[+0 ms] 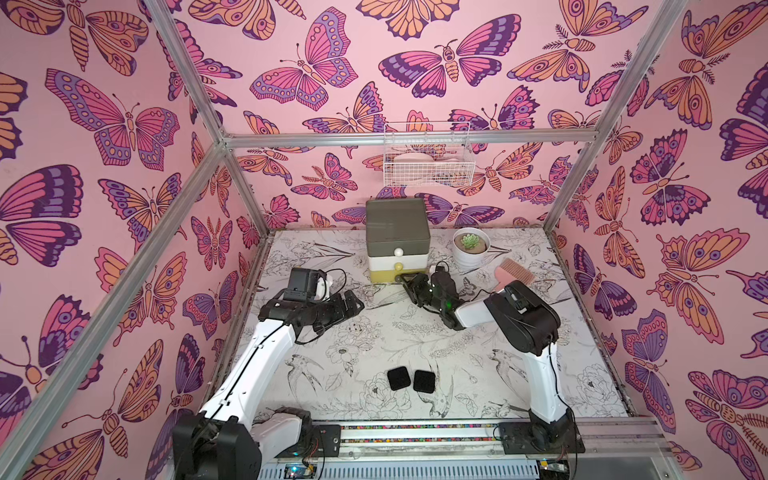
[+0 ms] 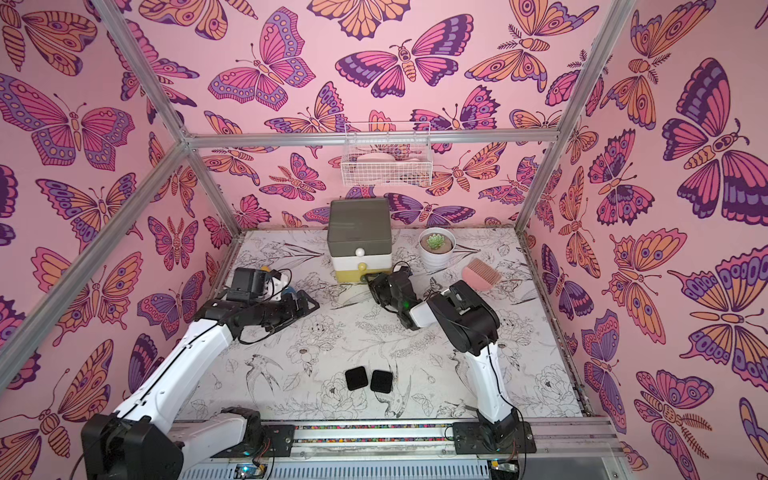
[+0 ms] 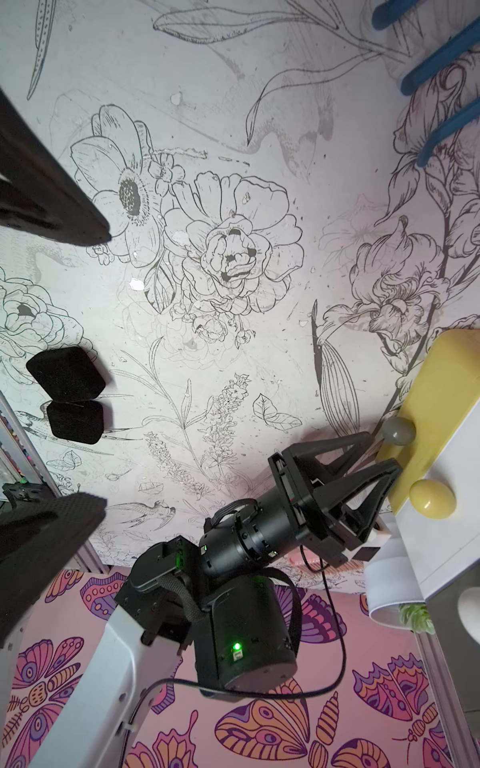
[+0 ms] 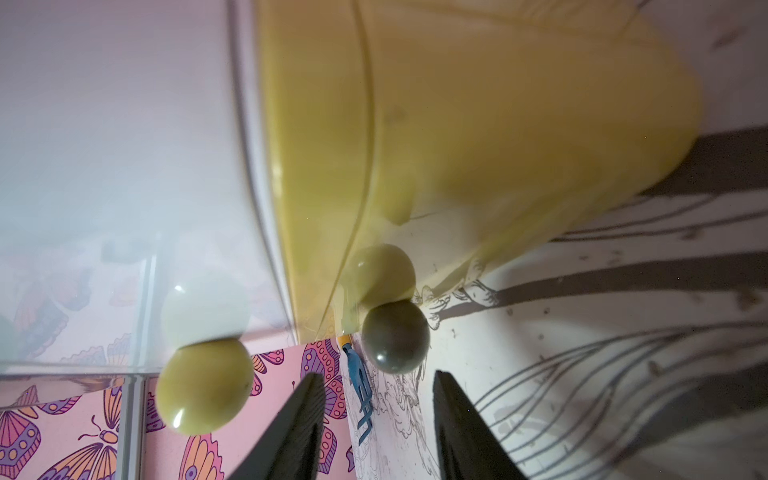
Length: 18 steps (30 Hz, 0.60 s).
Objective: Place the brooch boxes into the drawer by color
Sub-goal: Open the drawer in the storage box.
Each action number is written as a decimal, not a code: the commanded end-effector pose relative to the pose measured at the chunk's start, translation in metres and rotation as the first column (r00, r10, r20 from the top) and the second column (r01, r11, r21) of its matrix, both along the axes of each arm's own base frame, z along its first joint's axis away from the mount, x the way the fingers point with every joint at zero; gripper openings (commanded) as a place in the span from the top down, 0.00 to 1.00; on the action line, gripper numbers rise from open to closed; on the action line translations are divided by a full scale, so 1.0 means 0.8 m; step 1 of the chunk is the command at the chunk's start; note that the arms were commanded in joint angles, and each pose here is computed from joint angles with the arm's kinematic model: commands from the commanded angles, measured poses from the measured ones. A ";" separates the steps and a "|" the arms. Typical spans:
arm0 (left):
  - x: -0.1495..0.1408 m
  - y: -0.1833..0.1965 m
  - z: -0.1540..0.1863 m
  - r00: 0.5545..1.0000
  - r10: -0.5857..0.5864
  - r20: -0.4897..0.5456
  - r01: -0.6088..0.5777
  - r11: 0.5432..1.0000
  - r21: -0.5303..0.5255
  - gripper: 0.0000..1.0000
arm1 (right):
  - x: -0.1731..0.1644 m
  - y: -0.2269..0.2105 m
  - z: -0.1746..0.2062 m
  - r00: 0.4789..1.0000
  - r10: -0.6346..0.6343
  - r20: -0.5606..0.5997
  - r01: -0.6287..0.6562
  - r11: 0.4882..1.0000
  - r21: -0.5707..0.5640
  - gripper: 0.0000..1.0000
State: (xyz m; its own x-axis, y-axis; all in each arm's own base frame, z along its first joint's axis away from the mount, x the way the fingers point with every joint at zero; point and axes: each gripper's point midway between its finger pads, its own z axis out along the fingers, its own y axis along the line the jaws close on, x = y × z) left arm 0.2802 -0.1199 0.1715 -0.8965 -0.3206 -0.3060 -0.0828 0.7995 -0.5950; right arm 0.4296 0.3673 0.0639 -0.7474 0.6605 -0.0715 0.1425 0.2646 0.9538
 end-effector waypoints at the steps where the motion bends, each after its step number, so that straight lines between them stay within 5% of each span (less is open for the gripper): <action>1: -0.007 0.000 -0.004 1.000 -0.008 -0.011 0.008 1.000 -0.007 0.00 | 0.009 0.003 -0.005 1.000 -0.021 0.008 0.021 1.000 0.010 0.52; 18: 0.001 -0.002 -0.007 1.000 -0.023 -0.021 0.023 1.000 -0.003 0.00 | 0.018 0.021 -0.017 1.000 0.014 0.014 -0.014 1.000 -0.013 0.52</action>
State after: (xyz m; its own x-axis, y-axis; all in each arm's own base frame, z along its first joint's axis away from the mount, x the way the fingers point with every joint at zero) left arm 0.2811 -0.1202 0.1663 -0.9023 -0.3186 -0.2904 -0.0927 0.8013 -0.5911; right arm 0.4430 0.3781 0.0587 -0.7477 0.6594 -0.0784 0.1286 0.2596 0.9571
